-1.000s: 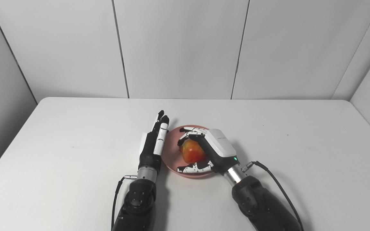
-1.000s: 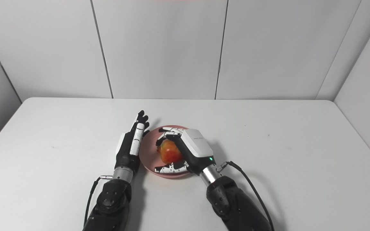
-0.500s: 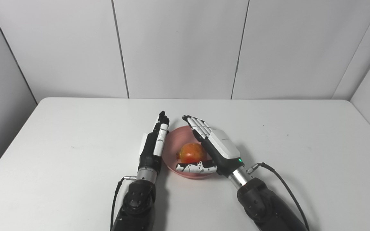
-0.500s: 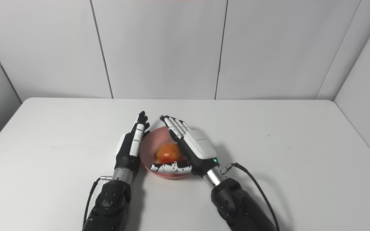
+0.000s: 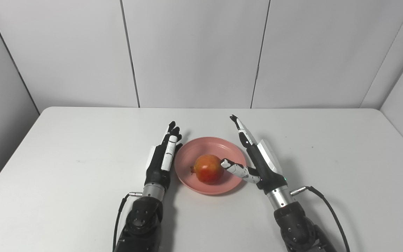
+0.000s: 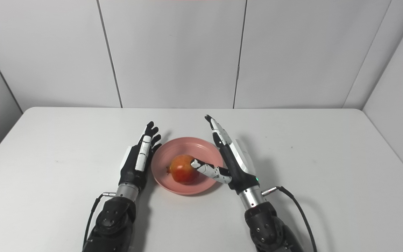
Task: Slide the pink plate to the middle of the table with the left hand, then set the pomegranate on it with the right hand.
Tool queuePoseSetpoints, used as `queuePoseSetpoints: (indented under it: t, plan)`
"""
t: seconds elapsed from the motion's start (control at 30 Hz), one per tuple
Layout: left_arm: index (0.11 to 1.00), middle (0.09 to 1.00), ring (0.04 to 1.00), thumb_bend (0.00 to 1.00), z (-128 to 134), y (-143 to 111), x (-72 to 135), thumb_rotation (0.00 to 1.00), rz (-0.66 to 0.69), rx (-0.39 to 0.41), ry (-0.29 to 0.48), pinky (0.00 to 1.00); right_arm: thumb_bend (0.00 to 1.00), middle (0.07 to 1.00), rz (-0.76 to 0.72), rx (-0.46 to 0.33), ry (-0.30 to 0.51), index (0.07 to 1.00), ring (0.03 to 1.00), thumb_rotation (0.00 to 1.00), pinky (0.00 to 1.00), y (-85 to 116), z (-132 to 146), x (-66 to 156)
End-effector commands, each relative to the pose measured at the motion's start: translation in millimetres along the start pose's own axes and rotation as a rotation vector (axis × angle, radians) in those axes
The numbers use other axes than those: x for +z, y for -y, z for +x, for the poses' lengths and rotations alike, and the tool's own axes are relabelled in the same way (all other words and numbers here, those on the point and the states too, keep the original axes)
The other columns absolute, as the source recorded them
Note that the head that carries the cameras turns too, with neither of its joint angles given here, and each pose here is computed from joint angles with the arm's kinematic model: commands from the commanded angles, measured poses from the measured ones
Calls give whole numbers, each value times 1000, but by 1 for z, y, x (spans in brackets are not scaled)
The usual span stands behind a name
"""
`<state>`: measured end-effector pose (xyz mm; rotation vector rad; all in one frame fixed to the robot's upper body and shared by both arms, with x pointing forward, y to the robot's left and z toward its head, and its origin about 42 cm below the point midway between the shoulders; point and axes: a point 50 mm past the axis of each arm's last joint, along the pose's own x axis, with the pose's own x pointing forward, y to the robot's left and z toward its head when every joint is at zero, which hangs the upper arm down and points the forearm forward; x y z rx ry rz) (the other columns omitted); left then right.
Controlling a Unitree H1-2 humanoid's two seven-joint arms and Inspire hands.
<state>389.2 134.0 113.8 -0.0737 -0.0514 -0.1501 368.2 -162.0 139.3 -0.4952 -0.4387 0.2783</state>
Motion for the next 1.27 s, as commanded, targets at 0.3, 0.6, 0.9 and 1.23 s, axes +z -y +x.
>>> queuePoseSetpoints:
  t: [0.3,0.6,0.9,1.23]
  plan:
    - [1000,1000,990,568,-1,-17,24,1000,-56,-38,83,965,756,1000,105,-54,-46,1000,1000,1000,1000,17,2,12]
    - [1000,1000,1000,578,-4,-25,26,1000,-36,-46,95,990,781,1000,222,-91,-193,1000,1000,1000,1000,14,0,10]
    - [1000,1000,1000,580,-6,-26,24,1000,-12,-51,94,1000,726,1000,333,-181,-195,1000,1000,990,1000,14,0,4]
    - [994,999,991,583,-10,-18,21,1000,-3,-35,84,970,703,1000,394,-232,-205,1000,1000,962,1000,9,1,5]
